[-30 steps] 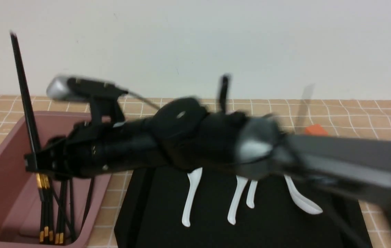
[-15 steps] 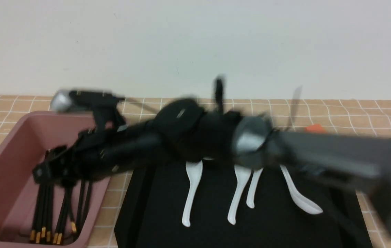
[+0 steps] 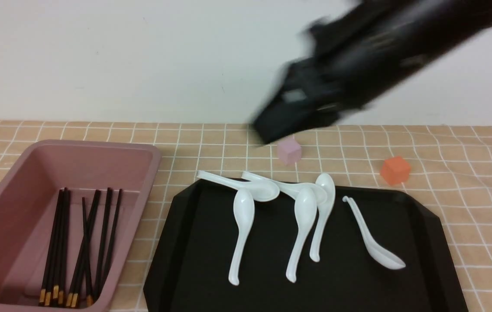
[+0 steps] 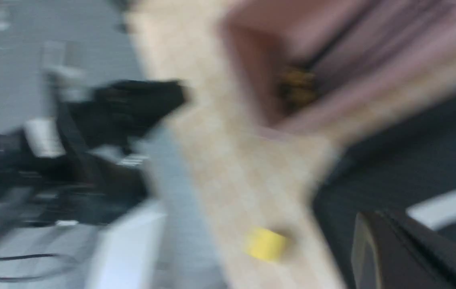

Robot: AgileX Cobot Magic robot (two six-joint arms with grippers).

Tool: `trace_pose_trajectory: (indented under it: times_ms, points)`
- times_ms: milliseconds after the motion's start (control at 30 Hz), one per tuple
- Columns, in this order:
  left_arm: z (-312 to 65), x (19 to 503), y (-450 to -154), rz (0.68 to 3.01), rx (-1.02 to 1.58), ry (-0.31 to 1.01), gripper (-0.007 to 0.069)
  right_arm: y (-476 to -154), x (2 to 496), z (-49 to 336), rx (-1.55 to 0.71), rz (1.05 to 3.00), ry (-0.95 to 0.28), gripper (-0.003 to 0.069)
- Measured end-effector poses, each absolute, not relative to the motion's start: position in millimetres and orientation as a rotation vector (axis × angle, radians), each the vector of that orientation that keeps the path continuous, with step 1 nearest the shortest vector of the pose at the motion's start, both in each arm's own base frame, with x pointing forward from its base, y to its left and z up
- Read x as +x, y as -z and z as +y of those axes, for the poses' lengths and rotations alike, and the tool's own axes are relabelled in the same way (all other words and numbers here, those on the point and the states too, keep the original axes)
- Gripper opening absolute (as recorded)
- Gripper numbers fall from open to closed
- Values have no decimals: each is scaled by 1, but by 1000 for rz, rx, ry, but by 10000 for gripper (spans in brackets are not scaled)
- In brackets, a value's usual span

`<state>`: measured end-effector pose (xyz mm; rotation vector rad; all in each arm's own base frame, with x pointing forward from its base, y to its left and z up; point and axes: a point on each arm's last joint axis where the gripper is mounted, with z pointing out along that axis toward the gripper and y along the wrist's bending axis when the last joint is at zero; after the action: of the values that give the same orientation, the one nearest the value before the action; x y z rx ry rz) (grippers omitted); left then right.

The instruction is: On brown tablecloth take chopsticks from black tray and put them in box.

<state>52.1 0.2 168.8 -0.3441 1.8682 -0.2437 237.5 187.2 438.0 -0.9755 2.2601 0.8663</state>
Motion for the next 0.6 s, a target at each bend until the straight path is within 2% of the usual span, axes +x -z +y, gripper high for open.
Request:
trace_pose_trajectory:
  times_ms: [133, 233, 300, 500, 600]
  points:
    - [0, 52, -169, 1868, -344, 244, 238, -452, 194, 145, -879, 2283, -638, -2]
    - [0, 52, -169, 1868, -344, 244, 238, -449, 157, 116, -803, 2273, -554, -1]
    - [0, 52, -169, 1868, -344, 244, 238, -445, 132, 98, -744, 2175, -525, 1]
    - [0, 52, -169, 1868, -344, 244, 238, -388, 80, 61, -567, 1876, -507, 1]
    - [0, 52, -169, 1868, -344, 244, 238, -338, 67, 49, -485, 1780, -507, 3]
